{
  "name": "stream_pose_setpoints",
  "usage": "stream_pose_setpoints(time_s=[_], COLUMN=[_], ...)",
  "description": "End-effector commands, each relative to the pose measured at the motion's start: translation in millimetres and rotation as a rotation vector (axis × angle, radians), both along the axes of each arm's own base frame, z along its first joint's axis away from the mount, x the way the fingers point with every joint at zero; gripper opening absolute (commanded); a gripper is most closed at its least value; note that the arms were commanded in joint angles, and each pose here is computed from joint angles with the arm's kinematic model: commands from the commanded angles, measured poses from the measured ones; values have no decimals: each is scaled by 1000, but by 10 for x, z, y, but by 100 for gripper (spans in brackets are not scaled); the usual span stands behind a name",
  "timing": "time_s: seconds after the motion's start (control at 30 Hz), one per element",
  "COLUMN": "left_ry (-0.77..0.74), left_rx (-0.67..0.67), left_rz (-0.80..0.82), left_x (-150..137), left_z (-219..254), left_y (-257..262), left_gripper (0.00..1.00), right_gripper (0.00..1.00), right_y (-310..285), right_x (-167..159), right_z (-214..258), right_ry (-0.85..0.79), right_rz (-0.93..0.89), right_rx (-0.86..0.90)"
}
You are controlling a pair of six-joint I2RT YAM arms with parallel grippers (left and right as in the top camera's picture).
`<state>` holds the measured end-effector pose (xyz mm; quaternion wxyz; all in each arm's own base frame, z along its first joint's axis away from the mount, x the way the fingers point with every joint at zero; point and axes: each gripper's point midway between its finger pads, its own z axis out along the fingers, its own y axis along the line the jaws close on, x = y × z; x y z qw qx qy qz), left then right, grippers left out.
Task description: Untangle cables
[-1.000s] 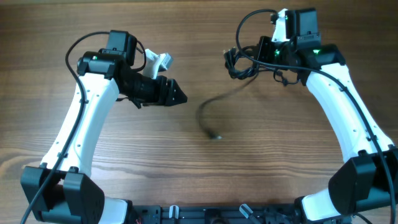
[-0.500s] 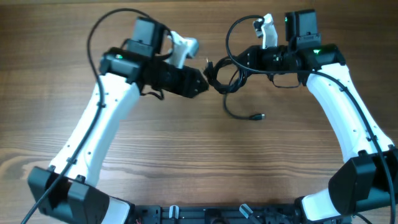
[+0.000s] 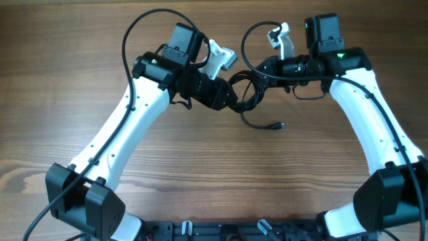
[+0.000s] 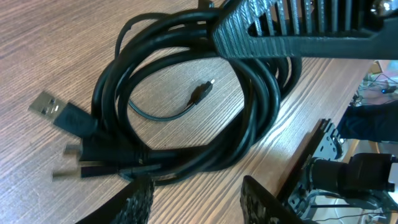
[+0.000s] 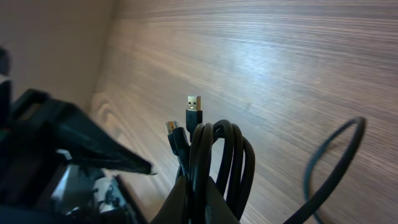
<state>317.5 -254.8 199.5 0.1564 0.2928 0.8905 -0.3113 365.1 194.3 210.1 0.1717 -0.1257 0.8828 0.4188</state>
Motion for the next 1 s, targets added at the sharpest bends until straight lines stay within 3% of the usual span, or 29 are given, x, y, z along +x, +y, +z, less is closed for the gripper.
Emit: stream_pose_setpoints(time_s=[0.0,0.17,0.33,0.73,0.97], left_ry=[-45,-72,-90,5,12], left_rx=[11,-9,-78,-172,-206], left_rz=[-26,-29,-145,-220,-255], left_x=[60,123,-4,-43,-98], left_z=[-15,13,88,-136,-137], left_y=[47,21,-78,-364,-492], left_gripper=[46,46,44,43,38], right_gripper=[4,4,4,4,4], right_y=[106,126,126,118,117], right_x=[-46,-60,-60,-51,-48], right_z=[159,186,186,176,173], right_ry=[-18,-17,-16,21,20], right_rz=[60,70,70,39,38], right_rx=[83,103,103,104,101])
